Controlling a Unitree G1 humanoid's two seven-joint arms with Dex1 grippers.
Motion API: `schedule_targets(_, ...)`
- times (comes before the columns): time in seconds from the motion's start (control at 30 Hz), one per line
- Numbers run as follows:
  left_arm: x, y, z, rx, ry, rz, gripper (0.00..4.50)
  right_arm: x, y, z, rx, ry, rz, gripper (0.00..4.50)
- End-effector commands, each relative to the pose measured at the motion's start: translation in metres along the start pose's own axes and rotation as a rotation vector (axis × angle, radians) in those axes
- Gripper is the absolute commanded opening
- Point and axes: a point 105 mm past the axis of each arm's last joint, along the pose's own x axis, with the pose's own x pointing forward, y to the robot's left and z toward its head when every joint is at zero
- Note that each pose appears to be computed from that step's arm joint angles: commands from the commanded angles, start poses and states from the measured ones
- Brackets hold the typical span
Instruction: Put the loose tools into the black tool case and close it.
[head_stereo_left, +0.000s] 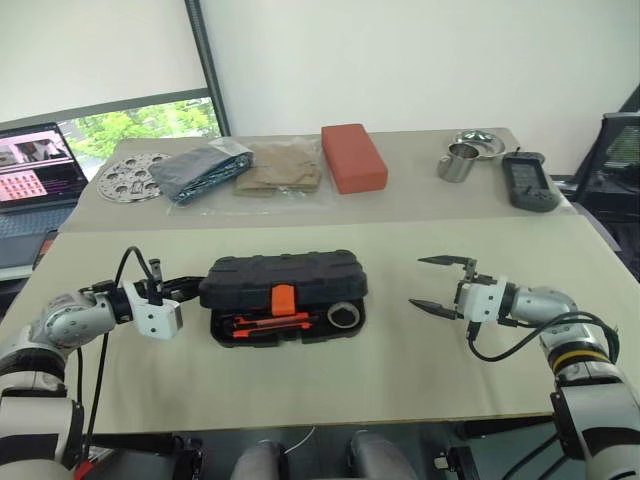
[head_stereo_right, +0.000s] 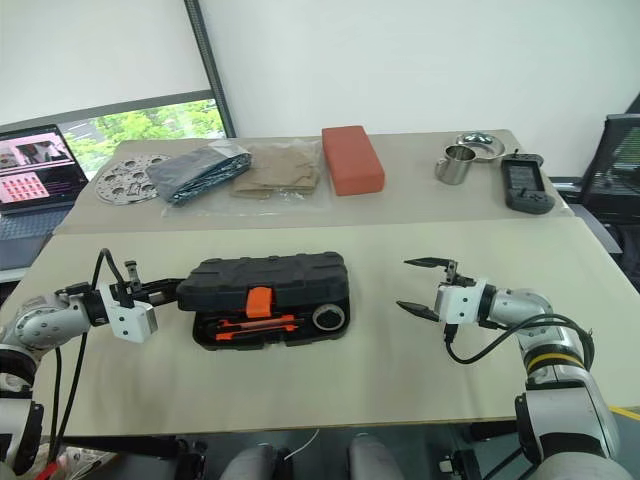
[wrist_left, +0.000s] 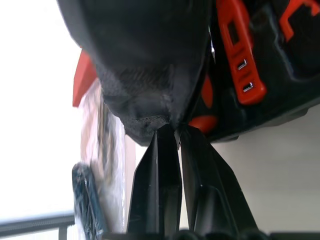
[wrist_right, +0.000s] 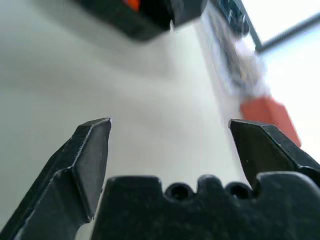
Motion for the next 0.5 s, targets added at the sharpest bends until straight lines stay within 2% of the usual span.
schedule_targets(0.03, -0.016, -0.019, -0.015, -0.062, 0.093, -0.08, 0.0, -0.017, 0.004, -0.005, 0.139, 0.008, 0.018, 4.42)
schedule_targets(0.2, -0.013, -0.014, 0.001, 0.016, -0.01, -0.097, 0.0, -0.01, -0.003, 0.007, 0.19, -0.064, -0.014, 4.42)
schedule_targets(0.3, -0.014, -0.006, 0.018, 0.182, -0.098, -0.105, 0.0, -0.001, -0.005, 0.013, 0.194, -0.094, -0.023, 4.42)
schedule_targets(0.43, -0.019, -0.011, 0.021, 0.336, -0.109, -0.136, 0.0, 0.004, -0.005, 0.015, 0.201, -0.103, -0.03, 4.42)
schedule_targets(0.47, -0.02, -0.013, 0.019, 0.364, -0.107, -0.143, 0.71, 0.005, -0.006, 0.015, 0.203, -0.104, -0.032, 4.5)
schedule_targets(0.5, -0.021, -0.016, 0.018, 0.394, -0.106, -0.142, 0.82, 0.005, -0.006, 0.015, 0.203, -0.104, -0.033, 4.5)
